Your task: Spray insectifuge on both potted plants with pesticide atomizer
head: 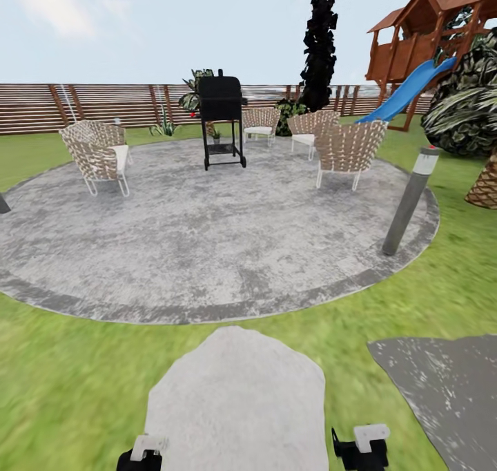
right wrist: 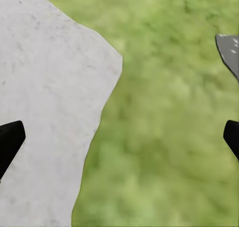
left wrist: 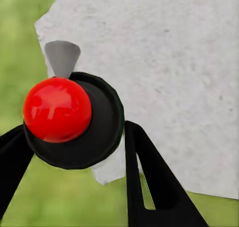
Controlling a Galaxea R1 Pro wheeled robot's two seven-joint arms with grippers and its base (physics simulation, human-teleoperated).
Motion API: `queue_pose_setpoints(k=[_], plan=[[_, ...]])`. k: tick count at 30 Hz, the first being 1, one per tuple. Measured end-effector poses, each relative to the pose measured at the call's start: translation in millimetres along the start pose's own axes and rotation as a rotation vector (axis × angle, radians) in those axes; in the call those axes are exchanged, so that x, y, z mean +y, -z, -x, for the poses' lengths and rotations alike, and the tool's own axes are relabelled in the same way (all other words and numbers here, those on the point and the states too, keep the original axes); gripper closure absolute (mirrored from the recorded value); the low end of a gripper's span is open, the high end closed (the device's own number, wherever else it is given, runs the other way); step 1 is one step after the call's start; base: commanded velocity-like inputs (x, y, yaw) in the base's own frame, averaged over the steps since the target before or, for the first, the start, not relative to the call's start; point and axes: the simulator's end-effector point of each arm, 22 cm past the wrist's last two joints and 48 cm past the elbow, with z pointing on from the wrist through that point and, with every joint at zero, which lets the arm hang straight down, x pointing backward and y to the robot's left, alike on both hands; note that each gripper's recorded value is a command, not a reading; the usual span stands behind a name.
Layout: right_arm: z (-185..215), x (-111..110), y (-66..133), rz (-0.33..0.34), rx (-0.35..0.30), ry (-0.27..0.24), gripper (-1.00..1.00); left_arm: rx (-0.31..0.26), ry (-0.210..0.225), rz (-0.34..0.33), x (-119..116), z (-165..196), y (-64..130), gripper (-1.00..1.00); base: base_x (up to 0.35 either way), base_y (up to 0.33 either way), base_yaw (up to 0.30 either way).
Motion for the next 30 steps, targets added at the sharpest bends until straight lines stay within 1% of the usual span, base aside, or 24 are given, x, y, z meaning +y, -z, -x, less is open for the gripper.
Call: queue_pose_setpoints(k=[10,21,30], plan=[[-0.1,1.0,0.1,0.002,0.000,0.000,-1.00,0.000,0.000,0.000,-0.1,0.0,0.0,1.00,0.337,0.000,0.011],[-0.2,1.6,0.1,0.003,0.001,0.000,-1.00,0.000,0.000,0.000,0.0,0.0,0.0,1.00,0.337,0.000,0.197],[-0.6,1.1,0.3,0.002,0.001,0.001,-1.00,0.000,0.000,0.000,0.0,0.0,0.0,1.00,0.337,0.000,0.018]])
